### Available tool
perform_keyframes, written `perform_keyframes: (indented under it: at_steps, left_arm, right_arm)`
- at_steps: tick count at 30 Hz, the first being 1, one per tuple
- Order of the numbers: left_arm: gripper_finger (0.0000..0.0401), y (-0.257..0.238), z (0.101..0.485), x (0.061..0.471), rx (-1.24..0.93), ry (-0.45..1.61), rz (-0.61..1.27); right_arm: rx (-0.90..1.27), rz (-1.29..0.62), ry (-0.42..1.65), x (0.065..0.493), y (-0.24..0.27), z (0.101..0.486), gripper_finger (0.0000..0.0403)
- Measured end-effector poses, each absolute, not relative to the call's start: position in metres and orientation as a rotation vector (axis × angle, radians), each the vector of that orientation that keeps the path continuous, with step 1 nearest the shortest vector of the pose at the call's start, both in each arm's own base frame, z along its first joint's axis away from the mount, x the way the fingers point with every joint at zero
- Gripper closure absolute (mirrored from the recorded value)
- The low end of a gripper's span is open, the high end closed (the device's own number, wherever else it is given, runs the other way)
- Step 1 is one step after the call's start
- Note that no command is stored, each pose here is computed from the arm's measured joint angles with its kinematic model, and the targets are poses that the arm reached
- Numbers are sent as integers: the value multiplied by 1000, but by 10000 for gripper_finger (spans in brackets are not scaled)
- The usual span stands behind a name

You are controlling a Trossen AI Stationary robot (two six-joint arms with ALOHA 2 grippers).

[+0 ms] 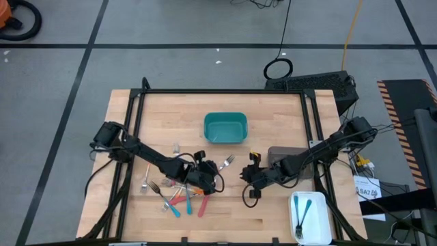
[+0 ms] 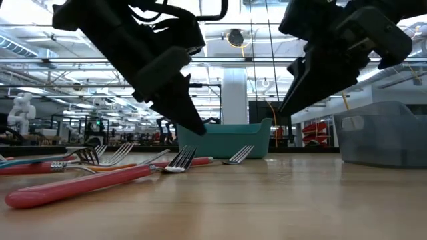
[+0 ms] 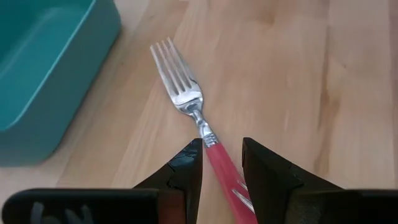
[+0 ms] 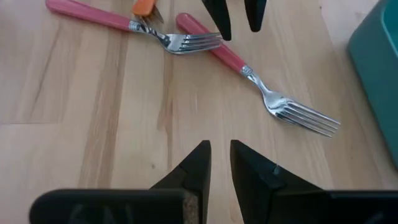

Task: Sort silverware by color (type)
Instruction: Put the pink fork into the black bin

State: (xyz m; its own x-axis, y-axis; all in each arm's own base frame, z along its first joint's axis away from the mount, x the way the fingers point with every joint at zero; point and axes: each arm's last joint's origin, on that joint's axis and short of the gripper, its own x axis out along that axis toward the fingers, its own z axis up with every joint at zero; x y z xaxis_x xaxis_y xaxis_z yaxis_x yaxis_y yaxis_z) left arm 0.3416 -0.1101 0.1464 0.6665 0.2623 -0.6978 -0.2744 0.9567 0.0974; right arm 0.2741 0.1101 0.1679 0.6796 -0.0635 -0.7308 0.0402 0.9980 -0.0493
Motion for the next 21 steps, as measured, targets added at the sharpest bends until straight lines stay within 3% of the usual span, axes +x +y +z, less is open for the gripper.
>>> perform_keyframes:
  at_steps: [21]
  left_arm:
    - [287,-101,119,358,-61,748,330]
  right_arm:
    - [-25,-47,806,275,111,169,349]
